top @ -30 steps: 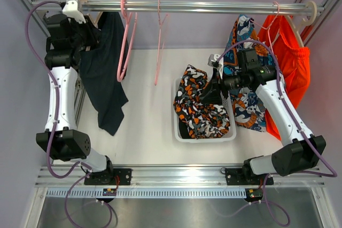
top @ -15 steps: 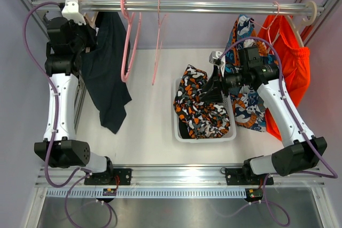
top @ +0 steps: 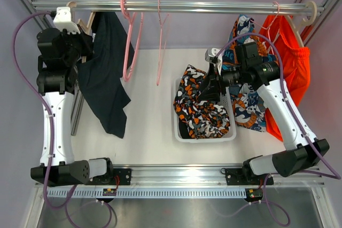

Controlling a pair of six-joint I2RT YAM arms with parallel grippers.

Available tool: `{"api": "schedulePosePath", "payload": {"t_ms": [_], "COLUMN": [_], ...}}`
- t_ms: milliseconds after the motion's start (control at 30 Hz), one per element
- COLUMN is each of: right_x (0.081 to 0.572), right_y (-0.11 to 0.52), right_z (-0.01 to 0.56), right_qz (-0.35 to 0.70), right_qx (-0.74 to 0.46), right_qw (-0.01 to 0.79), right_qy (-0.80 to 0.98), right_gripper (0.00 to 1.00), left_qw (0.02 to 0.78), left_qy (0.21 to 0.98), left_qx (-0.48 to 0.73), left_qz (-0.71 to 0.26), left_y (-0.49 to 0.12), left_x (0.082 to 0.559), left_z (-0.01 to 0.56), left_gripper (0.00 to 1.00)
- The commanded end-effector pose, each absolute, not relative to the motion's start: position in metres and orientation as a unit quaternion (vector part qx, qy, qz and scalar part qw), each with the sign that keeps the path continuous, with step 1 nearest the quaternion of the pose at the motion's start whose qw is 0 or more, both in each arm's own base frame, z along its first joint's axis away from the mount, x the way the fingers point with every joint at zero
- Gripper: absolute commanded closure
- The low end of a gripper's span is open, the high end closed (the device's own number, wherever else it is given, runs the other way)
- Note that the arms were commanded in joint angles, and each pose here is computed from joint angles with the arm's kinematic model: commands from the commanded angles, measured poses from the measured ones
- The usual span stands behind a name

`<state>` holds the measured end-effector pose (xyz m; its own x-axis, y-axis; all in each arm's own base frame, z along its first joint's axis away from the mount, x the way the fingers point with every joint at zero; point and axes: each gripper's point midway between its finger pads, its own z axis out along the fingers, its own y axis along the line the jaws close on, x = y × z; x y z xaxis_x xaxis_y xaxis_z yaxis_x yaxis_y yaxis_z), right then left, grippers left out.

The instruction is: Remove the shorts from the hanger

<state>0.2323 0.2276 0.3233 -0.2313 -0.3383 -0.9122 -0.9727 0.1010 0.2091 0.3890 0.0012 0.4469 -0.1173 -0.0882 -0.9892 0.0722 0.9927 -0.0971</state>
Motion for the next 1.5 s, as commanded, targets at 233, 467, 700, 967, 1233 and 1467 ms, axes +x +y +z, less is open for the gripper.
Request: {"api": "schedulePosePath", "payload": {"t_ms": [233, 467, 700, 967, 1233, 1467], "right_x": [0.216, 0.2, 0.197, 0.227, 0.213, 0.192], "right_y": [0.268, 0.319, 0.377, 0.391, 0.372, 0.344], "right_z": [0.359, 0.384, 0.394, 0.399, 0.383, 0.378], "right_qz": [0.43, 0.439, 0.446, 0.428, 0.438, 0.466], "right_qx": [-0.536, -0.547, -0.519, -0.394, -0.351, -0.464], "right_qw": [0.369, 0.364, 0.351, 0.422, 0.405, 0.356], "right_qy": [0.625, 0.613, 0.639, 0.695, 0.722, 0.664], "right_gripper": [0.41, 0.41, 0.38, 0.33, 0.27, 0.27], "left_qw": [0.671, 0.655, 0.602, 0.498, 0.423, 0.385], "left_qy": [0.738, 0.746, 0.777, 0.821, 0.837, 0.842], "left_qx": [-0.01, -0.035, -0.114, -0.123, -0.07, 0.021], "left_qz": [-0.062, -0.11, -0.144, -0.25, -0.341, -0.378], "left_y": [-0.004, -0.019, -0.023, -0.064, -0.102, -0.143], "left_x": [0.333, 0.283, 0.233, 0.201, 0.189, 0.175], "left_z": [0.424, 0.38, 0.329, 0.273, 0.252, 0.246], "left_gripper": [1.0, 1.0, 1.0, 1.0, 1.0, 1.0]}}
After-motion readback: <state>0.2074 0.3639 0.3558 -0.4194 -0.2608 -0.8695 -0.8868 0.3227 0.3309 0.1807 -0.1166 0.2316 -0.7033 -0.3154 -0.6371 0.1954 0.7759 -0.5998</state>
